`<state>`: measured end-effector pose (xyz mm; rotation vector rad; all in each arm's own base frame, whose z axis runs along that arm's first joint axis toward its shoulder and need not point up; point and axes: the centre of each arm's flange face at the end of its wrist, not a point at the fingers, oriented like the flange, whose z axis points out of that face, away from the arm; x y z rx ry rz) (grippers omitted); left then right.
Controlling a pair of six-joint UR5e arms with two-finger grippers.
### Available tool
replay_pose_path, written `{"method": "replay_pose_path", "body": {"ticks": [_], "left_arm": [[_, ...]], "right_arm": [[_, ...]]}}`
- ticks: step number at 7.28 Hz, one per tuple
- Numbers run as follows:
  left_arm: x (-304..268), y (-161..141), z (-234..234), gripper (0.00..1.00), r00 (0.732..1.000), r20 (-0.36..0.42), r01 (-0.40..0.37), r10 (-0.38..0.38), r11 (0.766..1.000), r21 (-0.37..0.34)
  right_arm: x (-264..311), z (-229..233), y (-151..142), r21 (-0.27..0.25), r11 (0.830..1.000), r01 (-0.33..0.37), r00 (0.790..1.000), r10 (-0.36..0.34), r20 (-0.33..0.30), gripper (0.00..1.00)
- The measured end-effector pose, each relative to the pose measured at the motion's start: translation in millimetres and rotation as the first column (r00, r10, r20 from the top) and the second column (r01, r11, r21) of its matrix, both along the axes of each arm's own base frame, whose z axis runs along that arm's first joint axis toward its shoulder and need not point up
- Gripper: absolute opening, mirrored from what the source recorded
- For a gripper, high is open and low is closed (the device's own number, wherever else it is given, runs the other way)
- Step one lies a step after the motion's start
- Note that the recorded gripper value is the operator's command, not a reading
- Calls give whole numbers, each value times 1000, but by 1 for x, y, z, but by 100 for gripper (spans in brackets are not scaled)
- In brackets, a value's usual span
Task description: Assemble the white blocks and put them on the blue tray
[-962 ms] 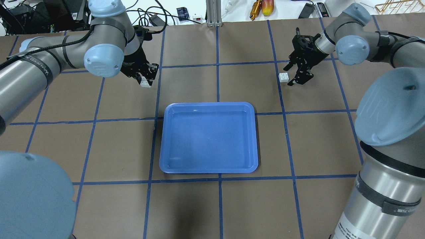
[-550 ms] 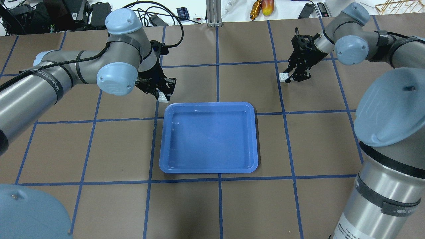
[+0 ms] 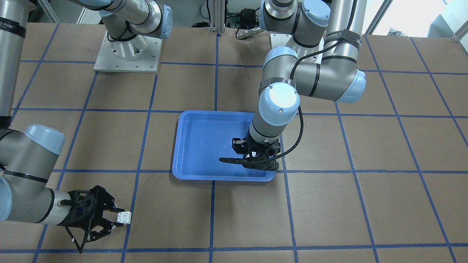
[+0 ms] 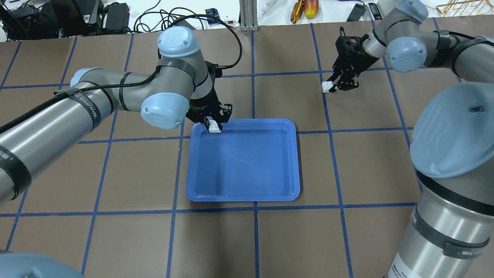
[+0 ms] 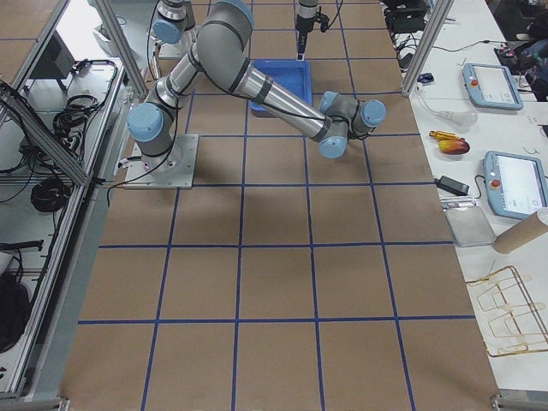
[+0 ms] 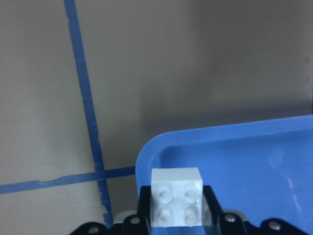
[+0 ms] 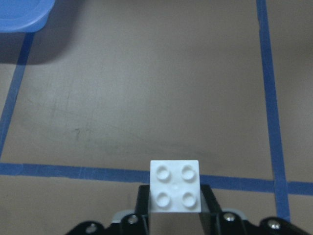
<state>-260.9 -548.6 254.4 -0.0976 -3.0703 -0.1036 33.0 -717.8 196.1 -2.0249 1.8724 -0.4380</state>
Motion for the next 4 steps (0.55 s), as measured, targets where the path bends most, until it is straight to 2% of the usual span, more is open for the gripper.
{"method": "replay_pose_path", "body": {"ticks": [2, 4], "left_arm": [[-24, 10, -9, 8, 1000, 3, -19, 19, 1000, 2], [-38, 26, -25, 9, 1000, 0, -26, 26, 1000, -6]], "right_arm": [[24, 45, 25, 4, 1000, -20, 1000, 20, 6, 0], [48, 81, 79, 22, 1000, -19, 1000, 18, 11, 0]]}}
